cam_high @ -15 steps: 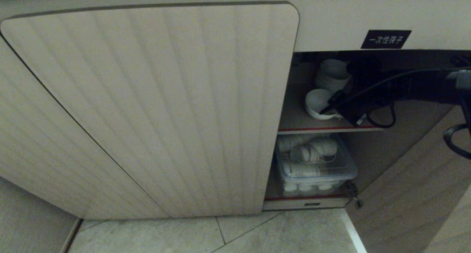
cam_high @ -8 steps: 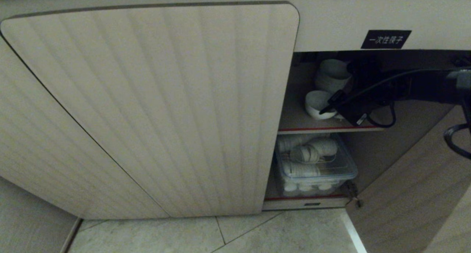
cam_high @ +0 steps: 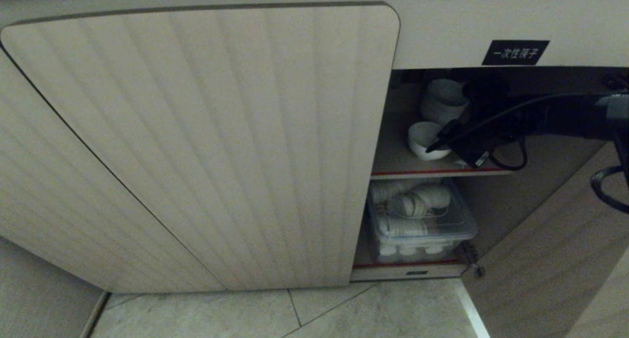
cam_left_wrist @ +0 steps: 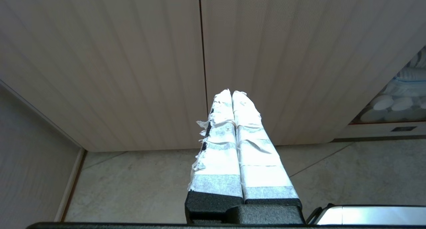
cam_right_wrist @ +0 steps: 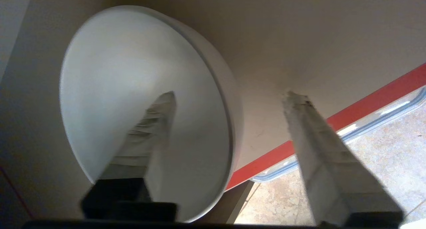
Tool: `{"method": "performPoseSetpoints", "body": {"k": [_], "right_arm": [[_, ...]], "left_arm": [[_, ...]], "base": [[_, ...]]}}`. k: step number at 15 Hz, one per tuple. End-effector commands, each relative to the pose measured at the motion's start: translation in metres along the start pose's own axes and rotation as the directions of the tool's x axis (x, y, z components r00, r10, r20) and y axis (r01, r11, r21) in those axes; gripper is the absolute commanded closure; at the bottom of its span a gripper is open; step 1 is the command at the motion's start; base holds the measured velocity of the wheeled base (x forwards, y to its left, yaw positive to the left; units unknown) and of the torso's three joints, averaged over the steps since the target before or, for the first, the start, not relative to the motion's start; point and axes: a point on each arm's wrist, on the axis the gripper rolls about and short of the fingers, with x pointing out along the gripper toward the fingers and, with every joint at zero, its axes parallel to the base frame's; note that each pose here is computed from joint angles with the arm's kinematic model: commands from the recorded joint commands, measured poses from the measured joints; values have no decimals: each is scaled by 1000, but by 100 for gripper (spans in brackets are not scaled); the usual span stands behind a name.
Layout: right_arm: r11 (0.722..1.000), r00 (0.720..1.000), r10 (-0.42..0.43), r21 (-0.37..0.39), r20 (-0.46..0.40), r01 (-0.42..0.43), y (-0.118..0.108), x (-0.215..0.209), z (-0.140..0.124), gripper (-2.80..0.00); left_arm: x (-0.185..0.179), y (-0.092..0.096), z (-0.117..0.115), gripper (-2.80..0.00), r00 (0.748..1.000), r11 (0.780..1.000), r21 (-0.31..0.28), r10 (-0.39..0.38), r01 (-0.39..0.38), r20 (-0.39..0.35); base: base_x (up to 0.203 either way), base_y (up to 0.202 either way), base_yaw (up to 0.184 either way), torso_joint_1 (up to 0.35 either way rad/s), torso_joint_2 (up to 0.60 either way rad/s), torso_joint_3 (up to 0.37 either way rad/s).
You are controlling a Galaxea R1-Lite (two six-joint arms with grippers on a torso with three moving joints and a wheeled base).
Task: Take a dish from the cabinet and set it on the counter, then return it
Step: Put it back into the cabinet
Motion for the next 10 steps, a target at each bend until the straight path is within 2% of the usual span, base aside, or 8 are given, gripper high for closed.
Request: {"method": "performPoseSetpoints", "body": {"k": [1,6,10], "right_arm": [[1000,1000,-2,4,-2,2,0,0,-1,-280],[1000,1000,8,1,10,-8,1,-1,1,-280],[1000,998,7,-22,66,-5,3,0,3,-280]], "left_arm": [[0,0,0,0,1000,1000,-1,0,0,1],[0,0,0,0,1000,1000,-1,0,0,1],[0,0,0,0,1000,1000,-1,0,0,1]], "base": [[0,0,0,0,0,0],[0,0,0,0,0,0],[0,0,0,0,0,0]]}}
